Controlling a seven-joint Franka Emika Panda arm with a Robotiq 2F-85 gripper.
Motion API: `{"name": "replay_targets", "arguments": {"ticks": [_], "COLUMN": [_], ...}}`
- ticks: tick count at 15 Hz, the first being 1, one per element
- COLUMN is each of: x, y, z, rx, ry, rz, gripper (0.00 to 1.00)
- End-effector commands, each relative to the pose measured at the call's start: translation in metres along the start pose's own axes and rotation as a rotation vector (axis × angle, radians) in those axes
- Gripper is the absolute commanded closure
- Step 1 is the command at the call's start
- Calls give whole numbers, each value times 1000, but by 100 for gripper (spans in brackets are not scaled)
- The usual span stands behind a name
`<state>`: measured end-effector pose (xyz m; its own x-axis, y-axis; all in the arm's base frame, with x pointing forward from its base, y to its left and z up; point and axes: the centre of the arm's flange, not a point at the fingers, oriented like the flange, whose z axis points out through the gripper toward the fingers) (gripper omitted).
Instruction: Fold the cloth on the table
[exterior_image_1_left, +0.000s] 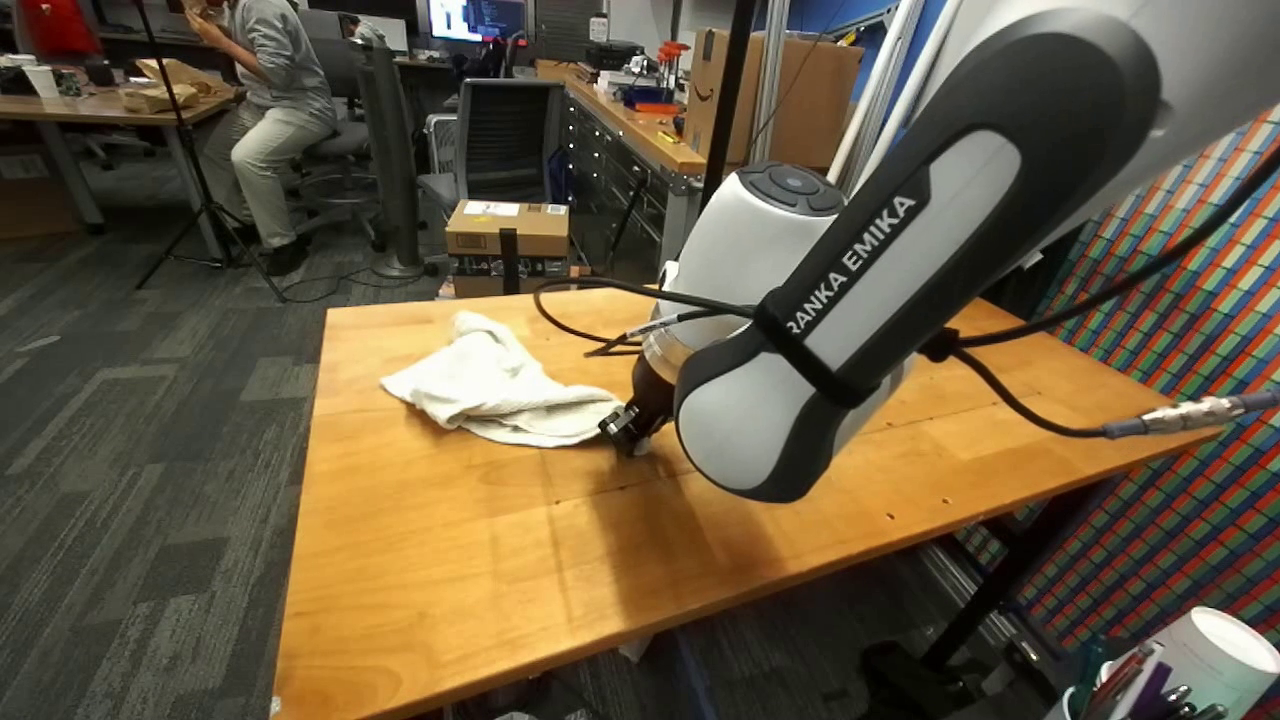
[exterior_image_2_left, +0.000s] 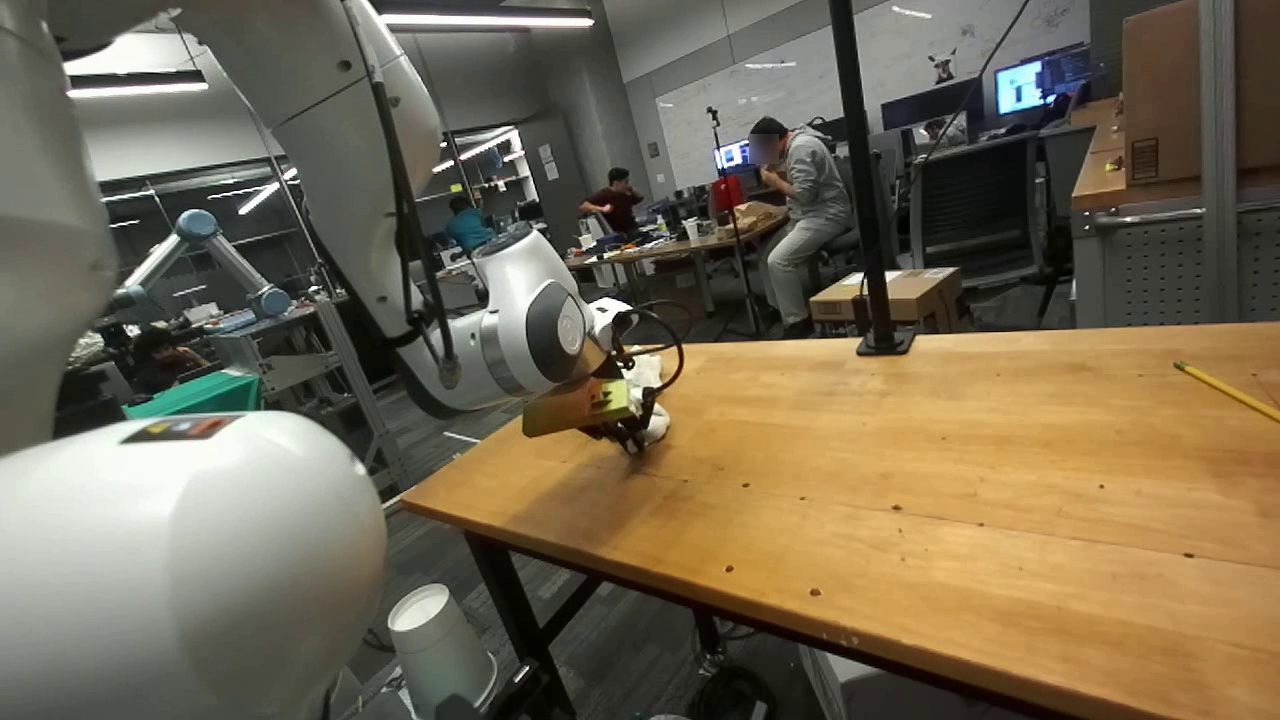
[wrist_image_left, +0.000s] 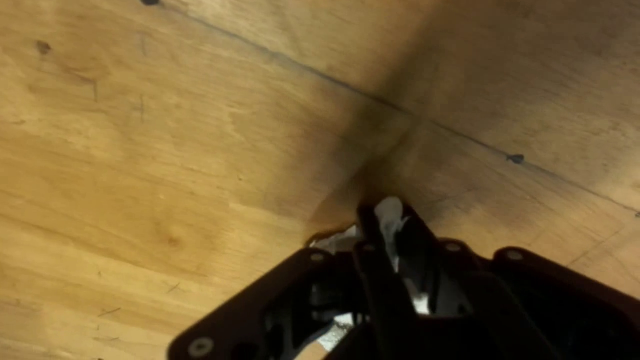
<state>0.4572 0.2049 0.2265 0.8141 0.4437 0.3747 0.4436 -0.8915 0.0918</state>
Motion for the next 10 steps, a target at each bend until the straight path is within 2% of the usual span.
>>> {"name": "replay_targets", "arguments": {"ticks": [1, 4, 10], "x": [20, 49, 103], "y": [-7, -19, -58], "z": [-1, -12, -40], "rx": [1, 10, 38], "ry": [37, 85, 194], "rz": [-49, -73, -160], "gripper": [99, 92, 93]}}
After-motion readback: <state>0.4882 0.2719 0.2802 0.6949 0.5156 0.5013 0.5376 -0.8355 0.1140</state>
